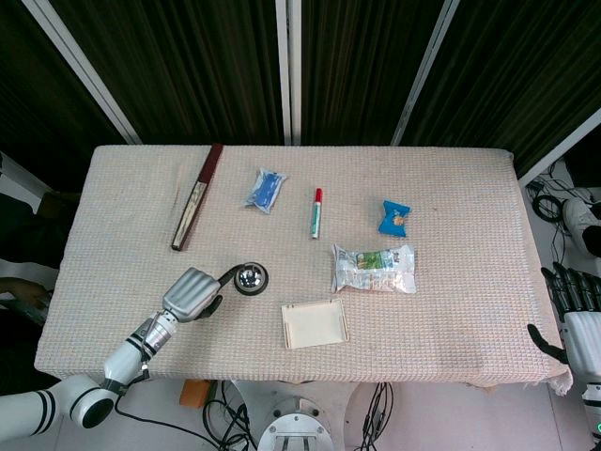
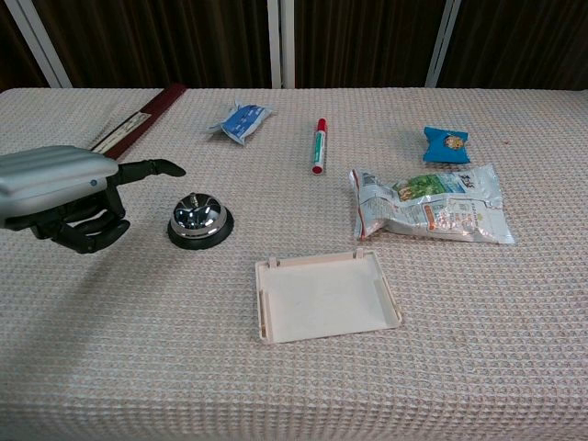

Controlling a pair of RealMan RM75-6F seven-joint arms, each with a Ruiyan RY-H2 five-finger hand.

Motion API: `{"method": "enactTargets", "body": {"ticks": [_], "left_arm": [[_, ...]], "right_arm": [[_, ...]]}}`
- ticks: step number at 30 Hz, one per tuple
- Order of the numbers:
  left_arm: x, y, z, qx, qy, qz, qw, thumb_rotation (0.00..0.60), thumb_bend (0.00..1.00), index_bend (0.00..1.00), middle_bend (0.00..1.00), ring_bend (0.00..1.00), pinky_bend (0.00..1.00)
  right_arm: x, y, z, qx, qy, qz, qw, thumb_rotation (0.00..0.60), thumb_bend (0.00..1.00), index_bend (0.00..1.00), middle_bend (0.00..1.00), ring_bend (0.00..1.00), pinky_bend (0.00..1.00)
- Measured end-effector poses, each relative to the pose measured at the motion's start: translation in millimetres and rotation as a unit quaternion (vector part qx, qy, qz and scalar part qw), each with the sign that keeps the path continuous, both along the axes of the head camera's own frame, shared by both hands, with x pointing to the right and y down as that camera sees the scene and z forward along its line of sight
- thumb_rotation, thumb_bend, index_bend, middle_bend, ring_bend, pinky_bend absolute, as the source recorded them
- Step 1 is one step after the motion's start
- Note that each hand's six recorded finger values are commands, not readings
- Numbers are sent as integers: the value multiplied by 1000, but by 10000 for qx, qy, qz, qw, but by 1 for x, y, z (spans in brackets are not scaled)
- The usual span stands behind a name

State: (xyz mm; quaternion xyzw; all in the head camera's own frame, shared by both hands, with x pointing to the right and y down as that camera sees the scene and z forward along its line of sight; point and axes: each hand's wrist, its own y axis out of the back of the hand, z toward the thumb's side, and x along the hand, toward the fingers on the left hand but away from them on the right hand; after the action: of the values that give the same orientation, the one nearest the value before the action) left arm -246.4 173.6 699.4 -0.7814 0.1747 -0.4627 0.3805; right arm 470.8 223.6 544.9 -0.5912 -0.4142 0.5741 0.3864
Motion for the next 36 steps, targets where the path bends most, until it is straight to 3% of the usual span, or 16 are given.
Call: {"method": "enactTargets", "body": {"ticks": [36], "left_arm": [[6, 7, 6, -175, -16, 181, 9997, 600, 590, 35, 860, 843, 745]], "right_arm": [[2, -2, 4, -49, 29, 20, 10000, 600, 176, 0, 0, 0, 0]]}}
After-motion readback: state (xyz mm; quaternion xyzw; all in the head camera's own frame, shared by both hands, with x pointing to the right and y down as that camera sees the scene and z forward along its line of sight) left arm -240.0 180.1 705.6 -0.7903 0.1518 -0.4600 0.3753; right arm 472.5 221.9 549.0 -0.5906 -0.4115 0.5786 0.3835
